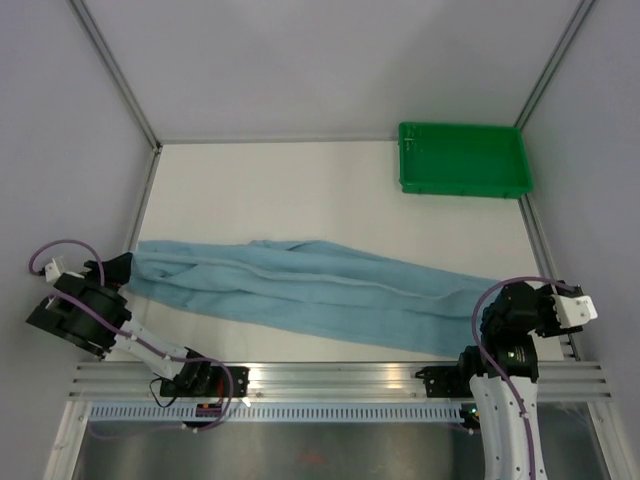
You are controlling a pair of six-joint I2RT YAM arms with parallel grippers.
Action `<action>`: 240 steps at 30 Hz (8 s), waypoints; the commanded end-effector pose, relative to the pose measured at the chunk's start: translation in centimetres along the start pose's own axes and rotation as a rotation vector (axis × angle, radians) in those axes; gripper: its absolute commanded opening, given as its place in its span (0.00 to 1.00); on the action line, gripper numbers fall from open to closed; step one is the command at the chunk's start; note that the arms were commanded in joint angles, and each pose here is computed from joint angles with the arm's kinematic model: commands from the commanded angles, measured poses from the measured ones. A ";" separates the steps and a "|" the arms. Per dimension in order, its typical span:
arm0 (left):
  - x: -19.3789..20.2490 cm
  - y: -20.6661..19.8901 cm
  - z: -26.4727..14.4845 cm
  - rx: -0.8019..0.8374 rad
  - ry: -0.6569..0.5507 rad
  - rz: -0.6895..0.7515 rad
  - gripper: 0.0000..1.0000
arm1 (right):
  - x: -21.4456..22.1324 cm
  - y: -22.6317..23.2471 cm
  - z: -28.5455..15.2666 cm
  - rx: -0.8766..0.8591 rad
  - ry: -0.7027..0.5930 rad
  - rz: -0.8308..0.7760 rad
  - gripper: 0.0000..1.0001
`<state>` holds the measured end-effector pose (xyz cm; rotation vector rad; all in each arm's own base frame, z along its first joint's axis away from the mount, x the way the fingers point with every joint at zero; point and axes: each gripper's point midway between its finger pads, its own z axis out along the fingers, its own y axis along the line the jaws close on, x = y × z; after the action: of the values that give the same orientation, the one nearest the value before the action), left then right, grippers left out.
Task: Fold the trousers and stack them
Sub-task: Fold the trousers
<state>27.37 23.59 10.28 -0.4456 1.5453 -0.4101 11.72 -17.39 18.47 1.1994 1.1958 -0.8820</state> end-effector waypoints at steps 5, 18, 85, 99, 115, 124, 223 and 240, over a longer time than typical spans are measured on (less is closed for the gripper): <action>-8.4 1.4 -1.1 -0.127 -0.262 0.311 1.00 | -3.1 -1.3 -0.4 0.029 -0.035 0.094 0.98; -8.9 -8.2 5.0 0.184 -0.105 0.416 0.96 | -1.6 15.9 -2.9 -0.692 0.123 -0.271 0.98; 24.0 -29.4 4.8 0.860 1.129 0.776 0.61 | 20.7 19.8 -30.6 -2.029 1.015 -1.029 0.77; 25.4 -28.0 6.2 0.770 1.173 0.763 0.25 | 23.0 19.9 -30.5 -1.952 1.013 -1.130 0.23; 22.8 -31.0 15.9 0.753 0.936 0.858 0.02 | 23.3 34.4 -27.1 -1.803 0.722 -1.052 0.00; 21.7 -33.9 22.2 0.832 0.832 0.855 0.02 | 22.9 41.5 -23.7 -1.827 0.639 -1.004 0.01; 3.6 -17.1 4.6 -0.594 0.567 -0.538 0.81 | 2.1 28.0 -13.4 -1.215 0.893 -0.300 0.93; 10.6 -21.5 11.1 -0.963 0.465 -0.596 0.76 | 6.7 29.0 -19.2 -1.370 0.988 -0.367 0.91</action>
<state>38.29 -1.79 11.62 -1.3965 2.1878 -0.3023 35.91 7.15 17.15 0.2173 2.3144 0.4764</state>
